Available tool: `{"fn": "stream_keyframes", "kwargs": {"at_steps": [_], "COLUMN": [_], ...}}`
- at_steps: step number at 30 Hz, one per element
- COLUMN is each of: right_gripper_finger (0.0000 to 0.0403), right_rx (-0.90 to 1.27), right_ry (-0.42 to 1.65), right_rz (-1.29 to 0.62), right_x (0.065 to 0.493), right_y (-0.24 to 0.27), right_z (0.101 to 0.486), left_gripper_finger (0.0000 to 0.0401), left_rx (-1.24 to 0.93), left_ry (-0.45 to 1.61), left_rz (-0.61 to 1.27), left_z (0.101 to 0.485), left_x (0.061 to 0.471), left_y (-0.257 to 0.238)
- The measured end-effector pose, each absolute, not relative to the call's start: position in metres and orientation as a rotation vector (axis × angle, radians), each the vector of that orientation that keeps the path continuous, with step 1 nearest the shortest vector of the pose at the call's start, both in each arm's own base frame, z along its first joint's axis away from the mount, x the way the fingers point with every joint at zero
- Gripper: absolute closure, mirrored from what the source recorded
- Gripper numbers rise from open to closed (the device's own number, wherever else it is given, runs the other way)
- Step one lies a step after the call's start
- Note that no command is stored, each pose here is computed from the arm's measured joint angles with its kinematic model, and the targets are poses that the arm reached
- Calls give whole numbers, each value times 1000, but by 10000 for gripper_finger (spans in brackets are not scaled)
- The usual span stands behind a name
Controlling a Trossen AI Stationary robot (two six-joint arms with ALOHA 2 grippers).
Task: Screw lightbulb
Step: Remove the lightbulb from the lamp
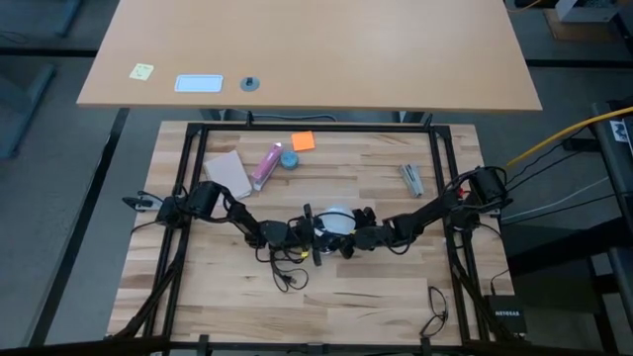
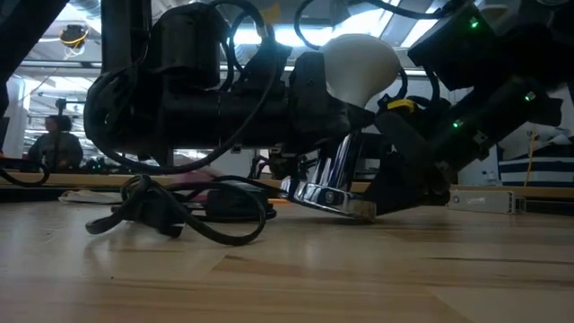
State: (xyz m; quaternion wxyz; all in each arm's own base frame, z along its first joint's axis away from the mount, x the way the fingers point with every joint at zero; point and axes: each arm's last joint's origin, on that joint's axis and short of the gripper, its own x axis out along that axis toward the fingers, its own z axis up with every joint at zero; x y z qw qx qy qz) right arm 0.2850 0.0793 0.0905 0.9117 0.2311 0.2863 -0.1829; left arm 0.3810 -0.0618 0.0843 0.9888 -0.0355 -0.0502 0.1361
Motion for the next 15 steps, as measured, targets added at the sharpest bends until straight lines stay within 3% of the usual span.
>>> {"fn": "stream_keyframes", "kwargs": {"at_steps": [15], "right_gripper_finger": [329], "right_rx": [492], "right_ry": [592], "right_rz": [-344], "right_x": [285], "right_y": [82], "right_z": [91], "left_gripper_finger": [262], "left_rx": [-63], "left_ry": [-91], "left_rz": [323], "left_z": [83], "left_x": [381], "left_y": [-59]}}
